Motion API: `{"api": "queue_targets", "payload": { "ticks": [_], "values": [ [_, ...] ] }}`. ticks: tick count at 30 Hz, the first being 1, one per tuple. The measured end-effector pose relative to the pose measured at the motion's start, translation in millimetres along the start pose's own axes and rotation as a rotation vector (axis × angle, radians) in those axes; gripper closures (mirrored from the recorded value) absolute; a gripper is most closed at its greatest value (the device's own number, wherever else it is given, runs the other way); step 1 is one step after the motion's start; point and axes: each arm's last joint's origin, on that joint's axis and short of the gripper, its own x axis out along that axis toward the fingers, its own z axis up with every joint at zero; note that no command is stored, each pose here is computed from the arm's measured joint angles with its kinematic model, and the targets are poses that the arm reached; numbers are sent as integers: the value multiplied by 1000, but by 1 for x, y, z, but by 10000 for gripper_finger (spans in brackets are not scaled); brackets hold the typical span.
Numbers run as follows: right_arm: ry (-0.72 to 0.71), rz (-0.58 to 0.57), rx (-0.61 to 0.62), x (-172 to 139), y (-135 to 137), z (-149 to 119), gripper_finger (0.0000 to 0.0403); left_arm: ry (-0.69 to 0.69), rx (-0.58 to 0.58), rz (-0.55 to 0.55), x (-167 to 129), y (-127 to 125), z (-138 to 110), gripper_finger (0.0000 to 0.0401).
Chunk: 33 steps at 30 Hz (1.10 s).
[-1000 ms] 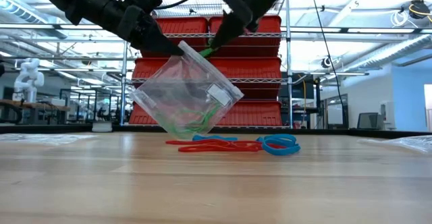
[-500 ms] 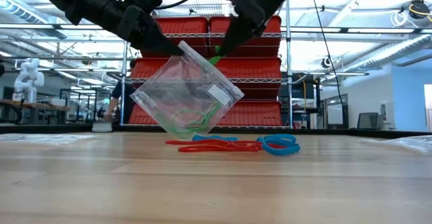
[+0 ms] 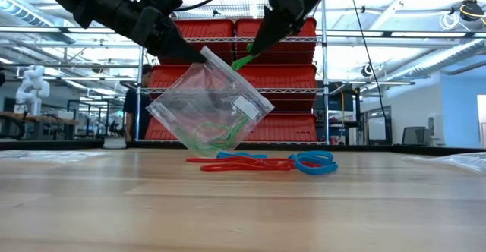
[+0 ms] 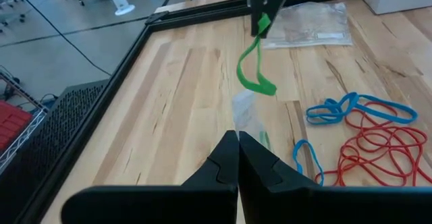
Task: Sort rubber bands
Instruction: Put the green rubber band into the top transparent zip bag
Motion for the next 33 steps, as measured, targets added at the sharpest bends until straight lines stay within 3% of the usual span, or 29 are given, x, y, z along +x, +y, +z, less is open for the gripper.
{"api": "queue_targets", "payload": {
  "ticks": [8, 33],
  "values": [
    [-7, -61, 6, 1, -5, 1, 403, -1, 1, 0, 0, 0, 0, 401],
    [24, 16, -15, 1, 5, -3, 403, 1, 3, 0, 0, 0, 0, 401]
  ]
}}
